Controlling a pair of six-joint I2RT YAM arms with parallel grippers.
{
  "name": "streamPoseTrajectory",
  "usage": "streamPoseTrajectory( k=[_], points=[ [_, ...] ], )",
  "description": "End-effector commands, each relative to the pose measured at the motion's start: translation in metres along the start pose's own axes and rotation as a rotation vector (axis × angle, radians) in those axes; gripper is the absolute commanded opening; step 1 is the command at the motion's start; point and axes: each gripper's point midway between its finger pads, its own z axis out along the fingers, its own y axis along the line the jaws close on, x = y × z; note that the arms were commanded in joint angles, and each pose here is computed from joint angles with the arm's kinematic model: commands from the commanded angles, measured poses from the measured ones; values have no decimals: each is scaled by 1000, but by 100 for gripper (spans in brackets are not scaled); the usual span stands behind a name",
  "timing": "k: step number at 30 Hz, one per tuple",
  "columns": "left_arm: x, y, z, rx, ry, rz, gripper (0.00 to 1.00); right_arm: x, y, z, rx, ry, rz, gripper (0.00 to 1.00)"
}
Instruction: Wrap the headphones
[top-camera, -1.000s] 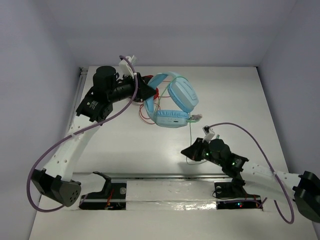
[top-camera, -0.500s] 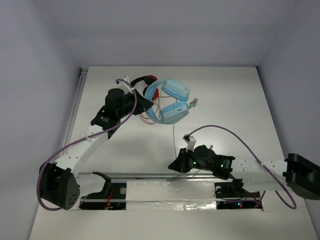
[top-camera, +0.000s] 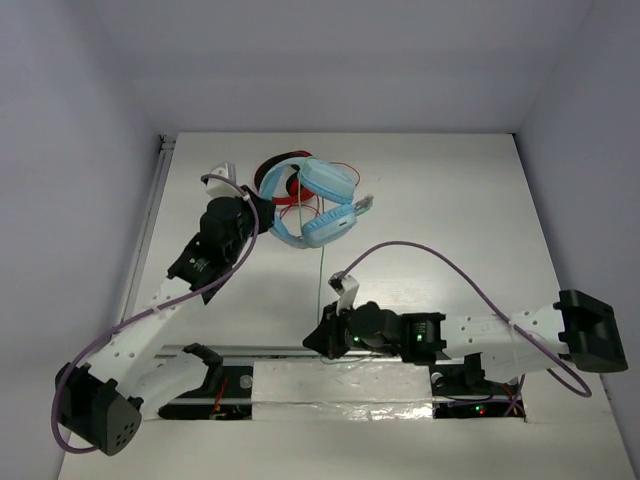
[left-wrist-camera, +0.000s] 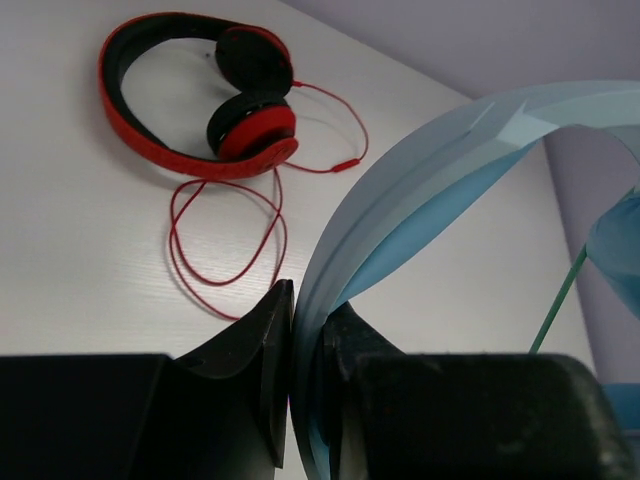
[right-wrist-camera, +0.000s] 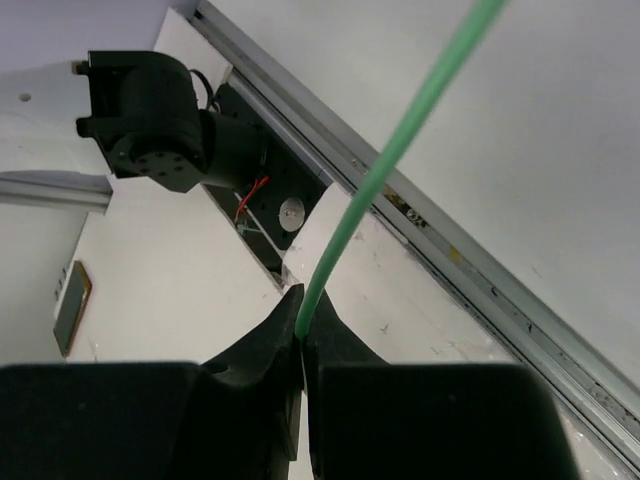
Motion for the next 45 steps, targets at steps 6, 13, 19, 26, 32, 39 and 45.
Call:
streamPoseTrajectory(
  k=[6,13,19,26,32,39,45],
  points=[
    [2,6,-6,-76,-111,-14,0,18,12,12,76,111,-147,5],
    [49,15,-19,-207,-41,194,0,3,58,-2,-12,145,-228,3],
    [104,26,-35,-270,168,463,0,-41,61,-44,67,90,-365,0],
    [145,-10,-48,-144,367,584,0,-96,22,-81,303,-14,-474,0],
    [149,-16,-63,-51,454,640,0,-132,-17,-112,474,-111,-462,0],
    [157,-33,-80,141,563,757,0,-151,-46,-123,603,-153,-470,0],
    [156,-33,-90,199,597,809,0,-172,-73,-130,800,-263,-462,0]
  ],
)
